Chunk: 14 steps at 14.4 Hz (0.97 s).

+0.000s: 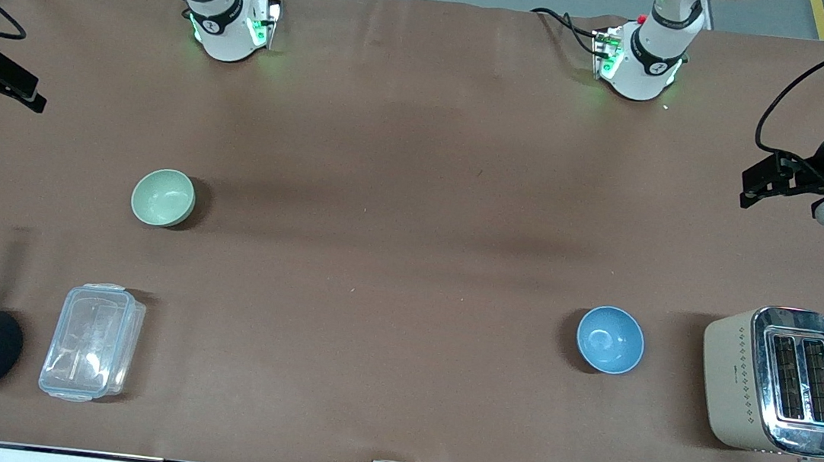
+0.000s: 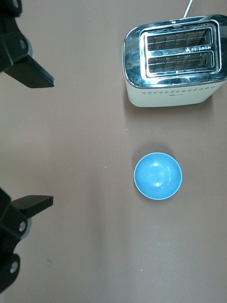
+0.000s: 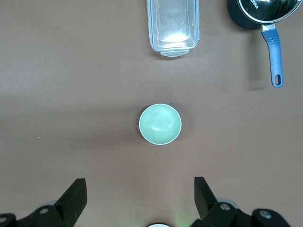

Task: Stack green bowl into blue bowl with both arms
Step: 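Reach the left gripper toward the blue bowl while the right gripper starts moving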

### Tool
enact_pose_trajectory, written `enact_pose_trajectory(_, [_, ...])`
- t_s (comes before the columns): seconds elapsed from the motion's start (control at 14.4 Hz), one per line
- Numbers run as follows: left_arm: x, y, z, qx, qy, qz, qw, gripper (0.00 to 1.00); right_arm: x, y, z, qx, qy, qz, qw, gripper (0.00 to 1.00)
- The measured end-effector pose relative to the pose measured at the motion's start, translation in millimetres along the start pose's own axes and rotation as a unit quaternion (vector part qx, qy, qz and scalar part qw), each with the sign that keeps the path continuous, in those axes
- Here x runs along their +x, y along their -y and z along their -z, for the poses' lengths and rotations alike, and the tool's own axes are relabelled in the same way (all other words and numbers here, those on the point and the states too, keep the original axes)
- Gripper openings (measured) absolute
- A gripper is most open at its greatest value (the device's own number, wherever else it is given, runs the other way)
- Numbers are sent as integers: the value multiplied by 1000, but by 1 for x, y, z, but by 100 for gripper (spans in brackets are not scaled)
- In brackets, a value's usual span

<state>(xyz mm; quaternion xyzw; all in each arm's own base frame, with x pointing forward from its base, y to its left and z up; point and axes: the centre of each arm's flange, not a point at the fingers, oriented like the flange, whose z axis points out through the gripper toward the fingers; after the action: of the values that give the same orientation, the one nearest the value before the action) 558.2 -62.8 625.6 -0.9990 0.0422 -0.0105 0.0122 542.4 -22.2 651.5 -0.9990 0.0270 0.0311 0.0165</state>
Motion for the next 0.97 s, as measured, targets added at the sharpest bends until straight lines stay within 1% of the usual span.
enact_pose_trajectory(0.35, [1, 1, -2, 0, 2, 1, 1000, 100, 0, 0, 0, 0, 0, 17, 1000, 100])
enact_pose_trajectory(0.49, [7, 2, -15, -1, 14, 1, 1000, 100, 0, 0, 0, -2, 0, 25, 1000, 100])
enact_pose_trajectory(0.7, [29, 7, -71, -6, 52, 3, 999, 100, 0, -2, 0, -7, 1, 32, 999, 100])
enact_pose_trajectory(0.77, [39, 8, -95, -8, 57, 4, 998, 100, 1, -2, -3, -7, 4, 32, 999, 100])
enact_pose_trajectory(0.9, [56, 8, -149, -13, 51, 5, 999, 100, 7, -4, -18, -7, 12, 29, 999, 100])
enact_pose_trajectory(0.97, [62, 7, -177, -15, 39, 5, 999, 100, 14, -8, -37, -7, 11, 26, 1000, 100])
